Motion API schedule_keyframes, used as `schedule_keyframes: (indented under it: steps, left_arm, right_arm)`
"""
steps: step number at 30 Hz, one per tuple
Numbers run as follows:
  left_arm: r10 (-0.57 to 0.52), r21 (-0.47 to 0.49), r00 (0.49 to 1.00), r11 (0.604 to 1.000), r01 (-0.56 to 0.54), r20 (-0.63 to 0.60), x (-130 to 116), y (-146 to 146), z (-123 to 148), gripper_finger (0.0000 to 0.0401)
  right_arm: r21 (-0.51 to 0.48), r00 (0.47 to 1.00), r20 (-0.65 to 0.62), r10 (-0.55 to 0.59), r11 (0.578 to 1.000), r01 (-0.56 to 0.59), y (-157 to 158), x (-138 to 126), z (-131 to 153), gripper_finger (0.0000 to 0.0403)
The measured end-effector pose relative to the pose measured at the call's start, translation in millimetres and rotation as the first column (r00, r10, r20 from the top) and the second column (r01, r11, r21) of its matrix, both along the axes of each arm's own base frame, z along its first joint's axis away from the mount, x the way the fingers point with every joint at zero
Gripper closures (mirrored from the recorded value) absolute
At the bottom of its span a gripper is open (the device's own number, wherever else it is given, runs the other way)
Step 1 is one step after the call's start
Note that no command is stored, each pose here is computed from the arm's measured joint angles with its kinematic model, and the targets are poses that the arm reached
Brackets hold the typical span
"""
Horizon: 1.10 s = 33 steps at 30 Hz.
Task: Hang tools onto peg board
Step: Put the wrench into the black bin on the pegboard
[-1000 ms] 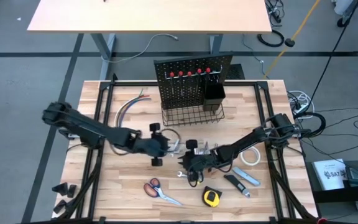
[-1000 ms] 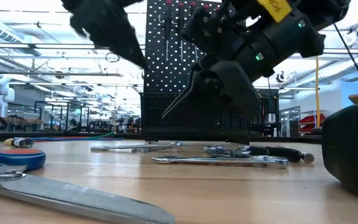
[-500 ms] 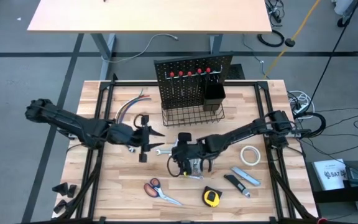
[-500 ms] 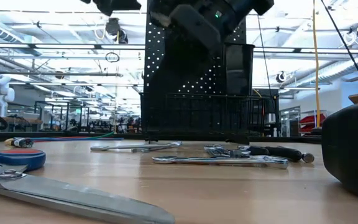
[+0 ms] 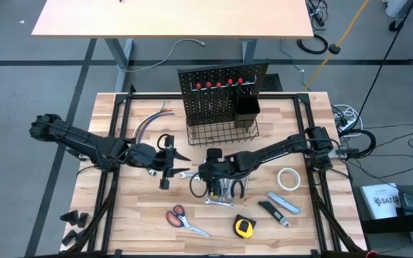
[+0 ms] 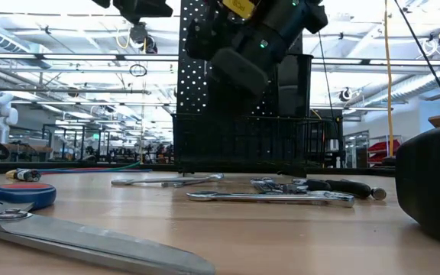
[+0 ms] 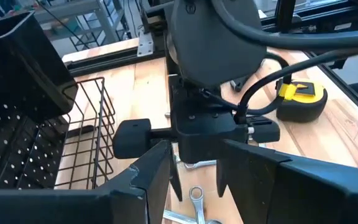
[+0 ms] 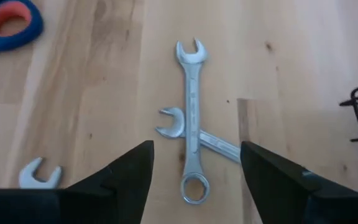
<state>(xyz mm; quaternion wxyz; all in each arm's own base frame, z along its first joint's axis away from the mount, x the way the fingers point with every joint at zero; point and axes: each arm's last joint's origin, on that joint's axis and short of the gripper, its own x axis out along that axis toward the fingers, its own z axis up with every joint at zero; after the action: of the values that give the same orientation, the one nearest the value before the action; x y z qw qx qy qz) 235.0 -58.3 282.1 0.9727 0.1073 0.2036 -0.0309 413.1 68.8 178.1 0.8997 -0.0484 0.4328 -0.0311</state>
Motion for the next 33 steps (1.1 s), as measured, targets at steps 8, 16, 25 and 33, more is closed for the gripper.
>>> schedule_keyframes:
  steps: [8, 16, 25, 33]
  left_arm:
    - [0.01, -0.026, 1.0, 1.0, -0.01, 0.0, 0.1, -0.1, 0.0, 0.0253]
    - [-0.052, -0.008, 0.992, 0.999, 0.053, 0.115, 1.9, -1.8, -9.1, 0.0253]
    - [-0.053, 0.013, 0.993, 0.999, 0.052, 0.104, 1.5, 0.7, -13.6, 0.0253]
    - [-0.055, 0.016, 0.993, 0.998, 0.053, 0.101, 1.0, 0.8, -13.6, 0.0253]
  right_arm:
    - [-0.008, 1.0, -0.011, 0.013, 1.0, -0.014, 0.3, -0.8, -0.5, 0.017]
    - [0.021, 1.0, -0.005, -0.017, 1.0, 0.017, 0.4, -0.6, -0.4, 0.017]
    - [0.053, 0.998, 0.047, -0.043, 0.998, 0.04, 1.2, 3.6, 1.6, 0.017]
    - [0.062, 0.99, 0.133, -0.034, 0.998, 0.026, 2.2, 10.0, 7.2, 0.017]
